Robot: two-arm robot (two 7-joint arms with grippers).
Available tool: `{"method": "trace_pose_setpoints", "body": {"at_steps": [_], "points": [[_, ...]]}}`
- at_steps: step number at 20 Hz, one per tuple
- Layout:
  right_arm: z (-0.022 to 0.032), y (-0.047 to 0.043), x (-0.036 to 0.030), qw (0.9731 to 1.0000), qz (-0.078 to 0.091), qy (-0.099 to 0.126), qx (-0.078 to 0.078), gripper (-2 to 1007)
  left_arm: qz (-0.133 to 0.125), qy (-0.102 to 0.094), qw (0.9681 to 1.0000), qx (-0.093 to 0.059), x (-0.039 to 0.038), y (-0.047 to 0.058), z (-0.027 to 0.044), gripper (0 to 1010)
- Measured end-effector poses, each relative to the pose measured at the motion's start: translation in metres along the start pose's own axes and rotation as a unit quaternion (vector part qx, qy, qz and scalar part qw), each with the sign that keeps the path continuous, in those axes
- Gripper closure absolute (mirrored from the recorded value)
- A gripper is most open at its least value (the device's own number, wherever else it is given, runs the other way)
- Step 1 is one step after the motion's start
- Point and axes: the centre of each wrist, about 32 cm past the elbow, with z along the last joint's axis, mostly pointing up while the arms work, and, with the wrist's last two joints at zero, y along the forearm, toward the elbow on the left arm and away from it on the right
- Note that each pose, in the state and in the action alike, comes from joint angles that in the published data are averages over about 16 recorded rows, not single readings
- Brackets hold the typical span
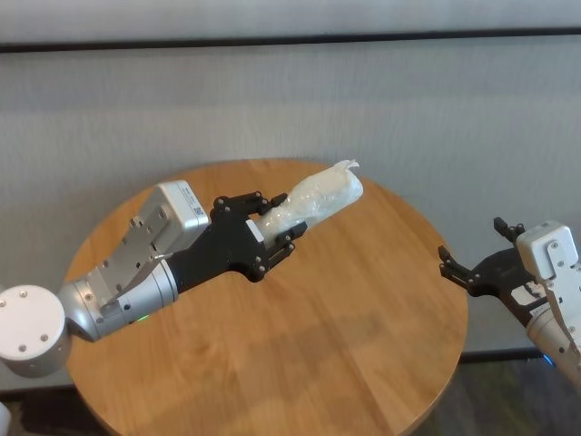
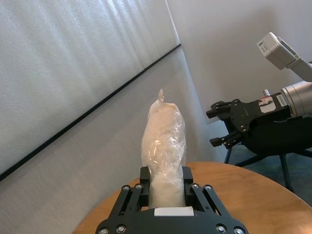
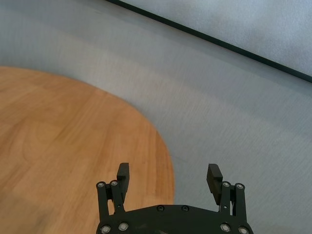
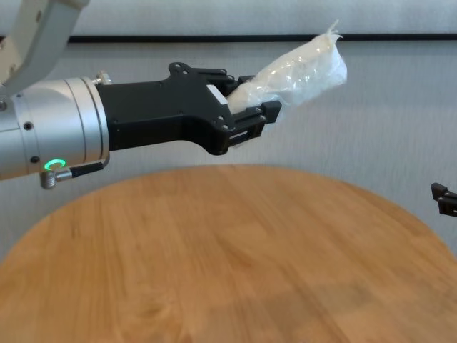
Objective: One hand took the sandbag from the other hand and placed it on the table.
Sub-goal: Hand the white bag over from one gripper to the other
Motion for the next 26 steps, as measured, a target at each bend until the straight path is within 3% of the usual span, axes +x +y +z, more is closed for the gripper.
{"method": "trace_pose_setpoints", "body": {"at_steps": [18, 26], "points": [[0.0, 0.0, -0.0001, 1.0, 0.001, 0.0, 0.001, 3, 0.0, 0.0, 1.0, -0.001, 0.0, 0.0002, -0.0001, 599], [-0.0004, -0.0003, -0.0029, 0.9998, -0.005, 0.001, 0.021, 3, 0.0, 0.0, 1.0, -0.001, 0.0, 0.0002, -0.0001, 598]]}}
